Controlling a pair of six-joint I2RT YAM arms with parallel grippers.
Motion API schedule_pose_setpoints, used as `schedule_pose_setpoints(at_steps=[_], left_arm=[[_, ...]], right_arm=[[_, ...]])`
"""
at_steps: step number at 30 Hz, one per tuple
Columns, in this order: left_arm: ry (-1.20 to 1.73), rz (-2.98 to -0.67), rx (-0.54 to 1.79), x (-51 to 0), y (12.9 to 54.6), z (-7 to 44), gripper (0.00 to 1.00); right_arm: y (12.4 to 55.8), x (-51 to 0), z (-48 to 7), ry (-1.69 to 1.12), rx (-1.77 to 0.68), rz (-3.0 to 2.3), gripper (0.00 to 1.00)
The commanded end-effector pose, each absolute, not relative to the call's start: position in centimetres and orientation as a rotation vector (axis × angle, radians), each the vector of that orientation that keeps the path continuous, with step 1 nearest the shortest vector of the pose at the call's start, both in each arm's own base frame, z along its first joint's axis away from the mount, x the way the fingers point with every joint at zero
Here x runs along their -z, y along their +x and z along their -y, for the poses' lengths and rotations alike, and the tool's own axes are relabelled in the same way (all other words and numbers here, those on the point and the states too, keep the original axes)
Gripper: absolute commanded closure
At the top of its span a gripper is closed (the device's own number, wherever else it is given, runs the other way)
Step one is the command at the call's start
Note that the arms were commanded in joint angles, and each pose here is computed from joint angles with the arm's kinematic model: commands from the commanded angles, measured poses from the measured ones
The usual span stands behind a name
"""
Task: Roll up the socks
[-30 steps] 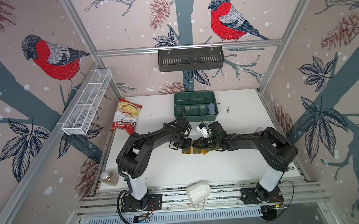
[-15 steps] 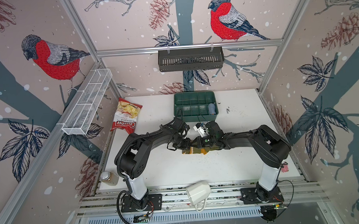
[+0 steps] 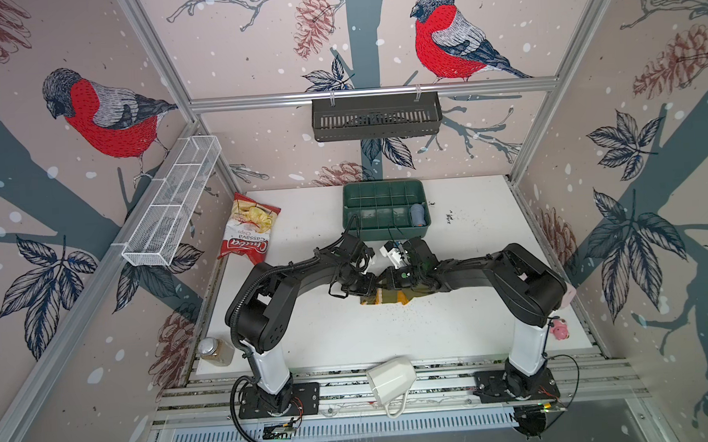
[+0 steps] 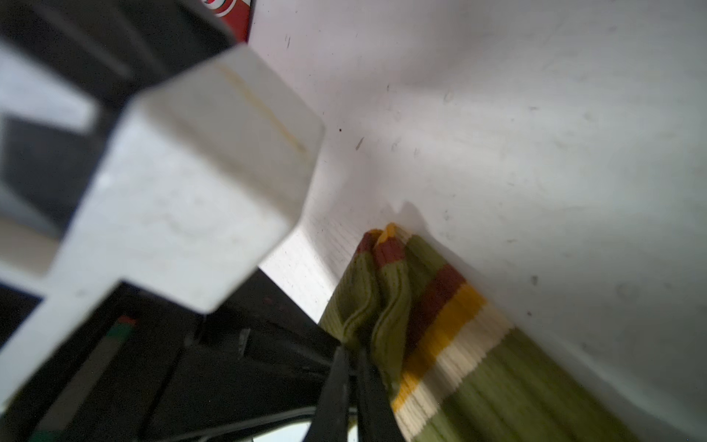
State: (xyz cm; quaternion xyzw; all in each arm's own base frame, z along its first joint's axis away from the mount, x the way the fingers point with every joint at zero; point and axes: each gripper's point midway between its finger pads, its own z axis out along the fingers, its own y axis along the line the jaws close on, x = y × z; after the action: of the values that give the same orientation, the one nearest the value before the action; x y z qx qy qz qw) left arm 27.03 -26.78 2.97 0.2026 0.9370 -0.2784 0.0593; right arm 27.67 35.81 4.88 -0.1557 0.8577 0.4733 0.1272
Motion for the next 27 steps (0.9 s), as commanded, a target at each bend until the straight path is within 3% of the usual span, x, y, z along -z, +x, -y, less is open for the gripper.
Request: schedule_pose_setpoints(at_steps=[1, 17, 27], left_arm=[[0.628, -2.825, 0.858, -3.0, 27.1, 26.8, 0.85], [0.613, -2.712, 1.026, -6.4, 27.6, 27.2, 0.84], [0.489, -2.719, 1.039, -5.7, 27.8, 23.5, 0.7]], right_arm=[[27.4, -4.3, -36.1, -0.486, -1.361, -2.517, 0.91], [27.6, -0.1, -33.9, -0.492, -1.108, -2.671, 0.92], [27.8, -0.2, -33.9, -0.49, -1.107, -2.661, 0.92]])
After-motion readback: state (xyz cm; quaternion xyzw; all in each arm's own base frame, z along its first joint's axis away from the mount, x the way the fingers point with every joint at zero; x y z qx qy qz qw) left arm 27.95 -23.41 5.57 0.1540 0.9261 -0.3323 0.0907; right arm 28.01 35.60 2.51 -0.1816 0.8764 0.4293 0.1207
